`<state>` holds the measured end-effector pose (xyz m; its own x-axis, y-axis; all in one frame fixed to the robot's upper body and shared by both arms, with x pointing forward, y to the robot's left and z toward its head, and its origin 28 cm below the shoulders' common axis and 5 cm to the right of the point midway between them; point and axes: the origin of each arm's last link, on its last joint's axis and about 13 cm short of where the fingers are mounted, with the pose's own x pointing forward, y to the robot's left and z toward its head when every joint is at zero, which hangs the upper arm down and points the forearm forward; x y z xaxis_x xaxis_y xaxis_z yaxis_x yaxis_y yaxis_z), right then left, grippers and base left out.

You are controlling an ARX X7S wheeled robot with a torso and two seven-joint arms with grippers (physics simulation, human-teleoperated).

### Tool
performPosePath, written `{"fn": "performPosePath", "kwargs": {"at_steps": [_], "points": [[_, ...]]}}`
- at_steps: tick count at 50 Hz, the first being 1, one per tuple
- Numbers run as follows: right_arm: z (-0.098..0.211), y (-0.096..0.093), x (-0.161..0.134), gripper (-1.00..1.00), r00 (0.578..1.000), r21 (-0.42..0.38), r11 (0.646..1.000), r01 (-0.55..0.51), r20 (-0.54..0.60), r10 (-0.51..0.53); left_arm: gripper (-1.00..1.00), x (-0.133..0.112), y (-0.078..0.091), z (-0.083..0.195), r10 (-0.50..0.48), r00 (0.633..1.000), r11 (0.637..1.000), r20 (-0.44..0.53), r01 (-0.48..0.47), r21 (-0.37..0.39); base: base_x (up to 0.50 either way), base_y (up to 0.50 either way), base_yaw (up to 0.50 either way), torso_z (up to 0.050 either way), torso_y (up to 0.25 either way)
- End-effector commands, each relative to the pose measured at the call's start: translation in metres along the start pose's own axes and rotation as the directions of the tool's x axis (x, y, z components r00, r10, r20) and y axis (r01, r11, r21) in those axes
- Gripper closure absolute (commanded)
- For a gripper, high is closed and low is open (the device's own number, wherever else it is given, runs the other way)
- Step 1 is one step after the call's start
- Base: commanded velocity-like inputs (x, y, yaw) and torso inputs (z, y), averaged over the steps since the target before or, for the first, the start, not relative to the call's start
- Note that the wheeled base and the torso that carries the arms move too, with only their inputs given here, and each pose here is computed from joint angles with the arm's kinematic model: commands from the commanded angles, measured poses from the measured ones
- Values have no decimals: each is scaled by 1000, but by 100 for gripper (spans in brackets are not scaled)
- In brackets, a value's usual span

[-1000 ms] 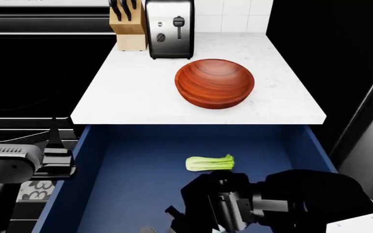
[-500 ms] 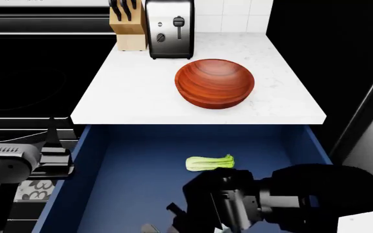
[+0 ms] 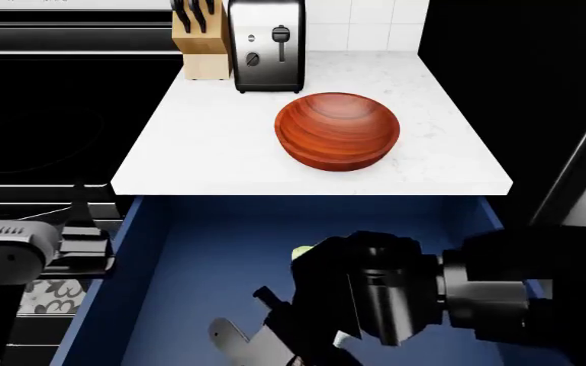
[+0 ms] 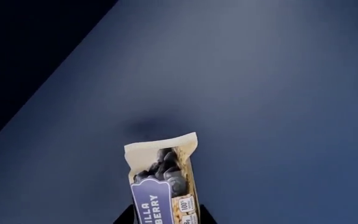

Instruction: Place the bar in the bowl and close the drawer.

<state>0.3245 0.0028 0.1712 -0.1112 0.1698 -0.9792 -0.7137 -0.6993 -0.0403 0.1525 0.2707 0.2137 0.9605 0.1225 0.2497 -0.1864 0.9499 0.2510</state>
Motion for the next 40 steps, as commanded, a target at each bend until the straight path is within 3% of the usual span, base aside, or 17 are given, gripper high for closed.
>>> {"fn": "performPosePath", "kwargs": {"at_steps": [1,12,22,32,40], "points": [[4,-5,-37,100,993,-15,993,121,16,-121,-100,-1,1,5,3,1000,1000,10,-3,3,0,0,0,0,0],[1,-15,-75,100,958,28,960,279,60,-280,-100,-3,3,9,7,1000,1000,19,-7,6,0,0,0,0,0],[-15,-24,-96,100,904,137,901,411,64,-423,-100,-4,4,11,7,1000,1000,22,-7,8,0,0,0,0,0],[-25,-39,-118,100,802,255,804,537,140,-580,-100,-3,2,12,1,1000,1000,23,-2,9,0,0,0,0,0],[-34,-54,-134,100,679,372,688,623,179,-712,-100,-2,1,12,-3,1000,1000,22,2,9,0,0,0,0,0]]}}
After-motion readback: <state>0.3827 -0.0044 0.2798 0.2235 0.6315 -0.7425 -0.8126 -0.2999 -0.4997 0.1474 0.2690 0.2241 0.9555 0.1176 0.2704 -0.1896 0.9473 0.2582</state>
